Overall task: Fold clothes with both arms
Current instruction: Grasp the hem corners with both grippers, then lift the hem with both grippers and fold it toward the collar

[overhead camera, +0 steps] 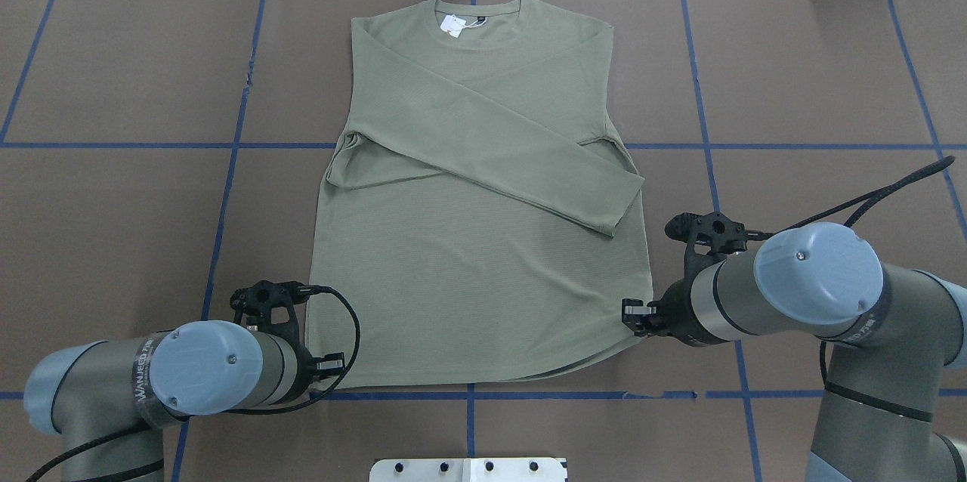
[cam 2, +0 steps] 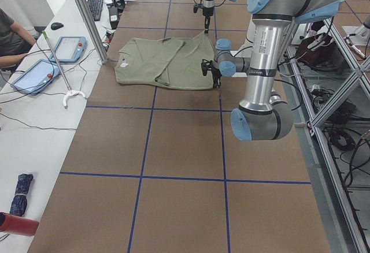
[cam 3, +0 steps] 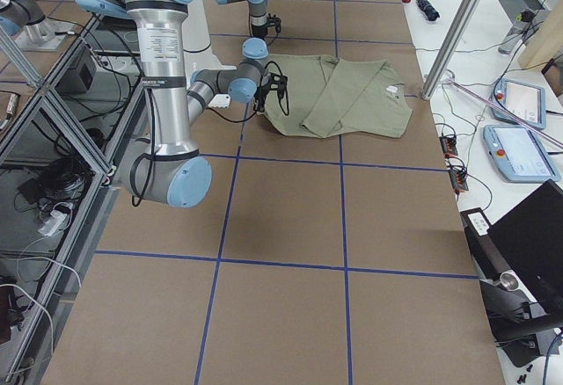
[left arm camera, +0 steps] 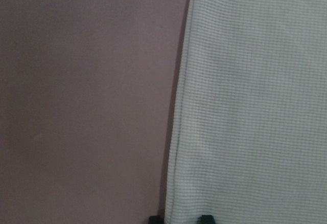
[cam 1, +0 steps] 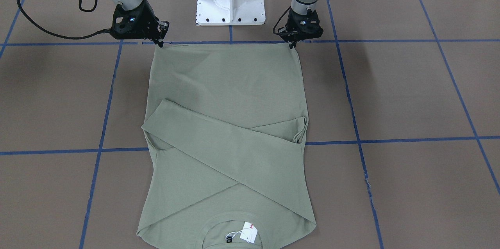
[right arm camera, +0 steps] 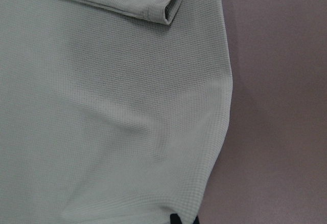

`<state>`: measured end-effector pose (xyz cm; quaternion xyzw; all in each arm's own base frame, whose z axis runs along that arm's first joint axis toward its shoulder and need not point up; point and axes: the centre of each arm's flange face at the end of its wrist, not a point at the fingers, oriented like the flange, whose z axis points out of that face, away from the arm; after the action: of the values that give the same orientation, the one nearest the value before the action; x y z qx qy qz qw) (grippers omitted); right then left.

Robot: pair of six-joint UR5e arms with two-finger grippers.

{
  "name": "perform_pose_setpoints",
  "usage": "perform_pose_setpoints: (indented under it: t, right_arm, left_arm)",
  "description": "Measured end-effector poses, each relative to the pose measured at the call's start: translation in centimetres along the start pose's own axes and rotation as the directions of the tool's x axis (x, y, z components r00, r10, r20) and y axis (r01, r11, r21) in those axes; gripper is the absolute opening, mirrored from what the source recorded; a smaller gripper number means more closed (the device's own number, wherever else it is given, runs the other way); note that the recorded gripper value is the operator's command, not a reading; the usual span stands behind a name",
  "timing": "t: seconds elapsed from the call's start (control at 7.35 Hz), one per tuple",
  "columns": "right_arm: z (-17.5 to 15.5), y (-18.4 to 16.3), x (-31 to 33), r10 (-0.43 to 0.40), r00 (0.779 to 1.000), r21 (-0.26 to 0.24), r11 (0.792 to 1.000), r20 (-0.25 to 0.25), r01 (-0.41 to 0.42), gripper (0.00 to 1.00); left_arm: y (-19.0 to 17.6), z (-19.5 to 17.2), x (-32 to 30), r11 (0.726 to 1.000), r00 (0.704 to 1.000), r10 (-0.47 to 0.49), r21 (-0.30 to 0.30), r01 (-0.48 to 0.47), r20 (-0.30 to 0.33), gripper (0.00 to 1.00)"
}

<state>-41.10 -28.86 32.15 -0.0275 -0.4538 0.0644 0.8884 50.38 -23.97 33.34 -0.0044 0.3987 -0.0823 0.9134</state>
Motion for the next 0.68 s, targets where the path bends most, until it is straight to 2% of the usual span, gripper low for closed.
perform_pose_setpoints:
  t: [0.27,0.68]
  right_arm:
    - [-1.2,0.2,0.0,-0.002,1.0,-0.019,1.0,0.02,0.002,0.0]
    - [-4.8,1.6,1.2,-0.003,0.999,-0.064,0.998,0.054,0.006,0.0]
  left_arm:
    - [0.1,-2.5,0.3,1.0,1.0,-0.002,-0.001,0.002,-0.021,0.0]
    - [0.7,-7.5,-0.1,1.0,1.0,0.003,-0.005,-0.002,0.024,0.0]
